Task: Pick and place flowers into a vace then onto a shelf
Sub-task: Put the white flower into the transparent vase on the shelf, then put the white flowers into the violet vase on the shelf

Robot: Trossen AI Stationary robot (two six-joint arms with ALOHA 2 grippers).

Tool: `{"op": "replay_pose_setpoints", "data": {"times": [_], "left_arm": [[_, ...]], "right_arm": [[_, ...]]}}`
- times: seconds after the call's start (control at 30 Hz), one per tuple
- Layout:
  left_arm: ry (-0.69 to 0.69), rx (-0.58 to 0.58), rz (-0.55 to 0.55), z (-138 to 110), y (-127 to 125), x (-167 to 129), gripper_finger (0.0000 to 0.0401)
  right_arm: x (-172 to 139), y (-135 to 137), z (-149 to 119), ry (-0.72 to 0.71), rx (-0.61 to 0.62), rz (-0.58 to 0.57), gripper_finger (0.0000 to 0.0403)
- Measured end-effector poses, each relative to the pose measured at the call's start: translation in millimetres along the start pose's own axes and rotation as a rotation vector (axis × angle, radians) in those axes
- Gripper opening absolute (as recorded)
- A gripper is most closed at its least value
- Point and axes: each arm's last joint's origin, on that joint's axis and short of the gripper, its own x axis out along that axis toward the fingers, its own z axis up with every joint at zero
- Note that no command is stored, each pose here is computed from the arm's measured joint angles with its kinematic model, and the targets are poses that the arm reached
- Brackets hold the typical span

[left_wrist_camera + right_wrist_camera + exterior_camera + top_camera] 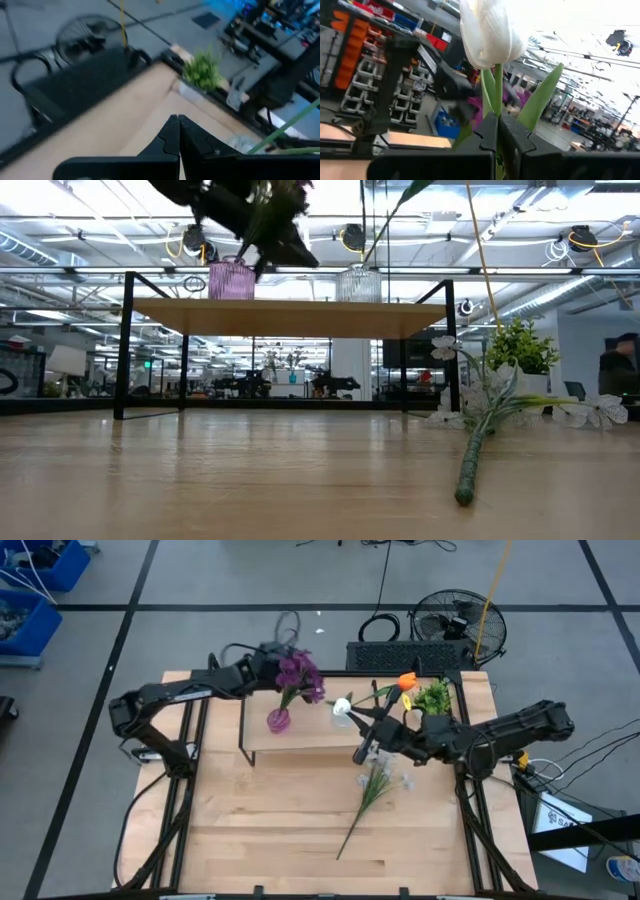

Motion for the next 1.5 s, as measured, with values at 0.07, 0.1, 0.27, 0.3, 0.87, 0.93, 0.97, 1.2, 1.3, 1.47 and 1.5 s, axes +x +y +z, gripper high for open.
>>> {"op": "replay_pose_setpoints", "data": {"times": [0.07,0.1,0.27,0.3,0.87,0.93,0.97,1.2,1.3,1.47,1.5], "left_arm": [[-0.031,0.011,0.022,8,-2,-16,0.0],[-0.054,0.019,0.032,12,-3,-24,0.0],[-0.13,0.028,0.079,25,-10,-61,0.0],[-0.147,0.029,0.079,27,-12,-68,0.0001],[-0.373,0.147,0.04,49,-30,-146,0.0006],[-0.388,0.149,0.041,49,-31,-152,0.0015],[-0.396,0.154,0.04,50,-32,-155,0.0021],[-0.451,0.189,0.026,52,-36,-177,0.0059],[-0.478,0.195,0.02,52,-37,-187,0.0077],[-0.509,0.202,-0.003,53,-40,-201,0.0101],[-0.509,0.199,-0.024,52,-41,-204,0.0106]], "right_arm": [[2,-2,-2,0.006,0.011,-0.01,0.0],[3,-4,-3,0.01,0.021,-0.016,0.0],[8,-5,-11,0.056,0.038,-0.013,0.0],[8,-6,-12,0.066,0.034,-0.014,0.0],[20,-21,-37,0.203,0.205,-0.068,0.0042],[20,-21,-39,0.219,0.215,-0.07,0.0053],[20,-21,-39,0.219,0.216,-0.07,0.0059],[16,-23,-25,0.125,0.262,-0.078,0.0101],[11,-22,-14,0.06,0.241,-0.075,0.0116],[0,-20,3,-0.026,0.233,-0.046,0.0131],[-3,-20,7,-0.047,0.245,-0.031,0.0132]]}}
